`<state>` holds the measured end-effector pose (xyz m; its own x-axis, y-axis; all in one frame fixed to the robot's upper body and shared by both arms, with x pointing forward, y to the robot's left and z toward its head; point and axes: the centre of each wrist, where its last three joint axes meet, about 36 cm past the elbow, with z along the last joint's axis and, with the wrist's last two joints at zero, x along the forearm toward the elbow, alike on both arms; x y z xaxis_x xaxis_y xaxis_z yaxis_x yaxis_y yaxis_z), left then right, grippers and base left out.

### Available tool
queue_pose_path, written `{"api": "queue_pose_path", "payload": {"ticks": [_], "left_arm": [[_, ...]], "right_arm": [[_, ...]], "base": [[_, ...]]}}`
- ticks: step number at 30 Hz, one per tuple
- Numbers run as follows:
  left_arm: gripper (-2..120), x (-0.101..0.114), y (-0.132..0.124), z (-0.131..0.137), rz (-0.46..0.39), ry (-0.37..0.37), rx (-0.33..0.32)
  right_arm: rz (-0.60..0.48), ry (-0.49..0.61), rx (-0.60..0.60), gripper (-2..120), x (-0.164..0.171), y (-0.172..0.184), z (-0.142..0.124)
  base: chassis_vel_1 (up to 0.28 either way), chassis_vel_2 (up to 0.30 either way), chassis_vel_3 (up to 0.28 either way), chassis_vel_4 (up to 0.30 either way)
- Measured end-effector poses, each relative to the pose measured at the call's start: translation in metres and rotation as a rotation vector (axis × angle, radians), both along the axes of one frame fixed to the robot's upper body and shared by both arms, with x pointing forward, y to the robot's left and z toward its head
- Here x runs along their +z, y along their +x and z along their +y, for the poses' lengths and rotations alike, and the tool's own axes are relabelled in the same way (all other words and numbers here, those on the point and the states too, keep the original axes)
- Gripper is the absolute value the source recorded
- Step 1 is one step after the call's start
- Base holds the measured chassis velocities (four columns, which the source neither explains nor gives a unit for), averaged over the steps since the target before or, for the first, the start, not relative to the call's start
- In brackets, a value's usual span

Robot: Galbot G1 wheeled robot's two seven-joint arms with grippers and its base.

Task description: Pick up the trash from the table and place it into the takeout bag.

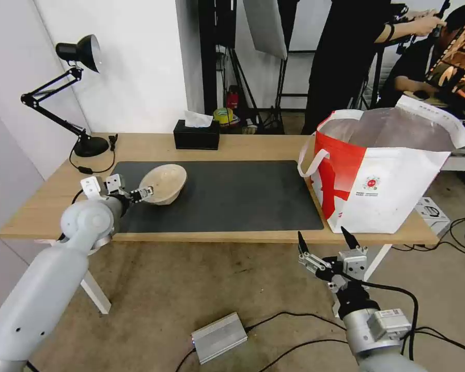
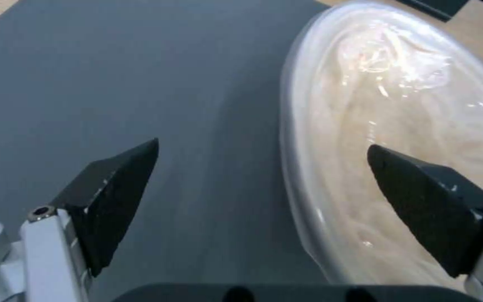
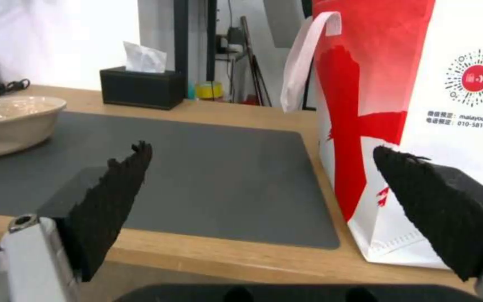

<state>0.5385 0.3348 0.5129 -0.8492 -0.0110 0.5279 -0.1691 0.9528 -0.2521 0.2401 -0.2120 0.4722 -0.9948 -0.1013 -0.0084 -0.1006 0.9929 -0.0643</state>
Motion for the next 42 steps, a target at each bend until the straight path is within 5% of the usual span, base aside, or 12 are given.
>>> {"api": "queue_pose_path", "payload": {"ticks": [37, 42], "left_arm": [[99, -0.013, 0.027, -0.022, 0.036, -0.033, -0.017], [77, -0.014, 0.025, -0.021, 0.036, -0.035, -0.018]], "right_arm": [[0.004, -0.013, 0.001, 100, -0.003, 0.004, -0.003], [0.006, -0.014, 0.002, 100, -0.004, 0.004, -0.003]], "base": [[0.0, 0.0, 0.0, 0.0], [0.0, 0.0, 0.0, 0.0]]}}
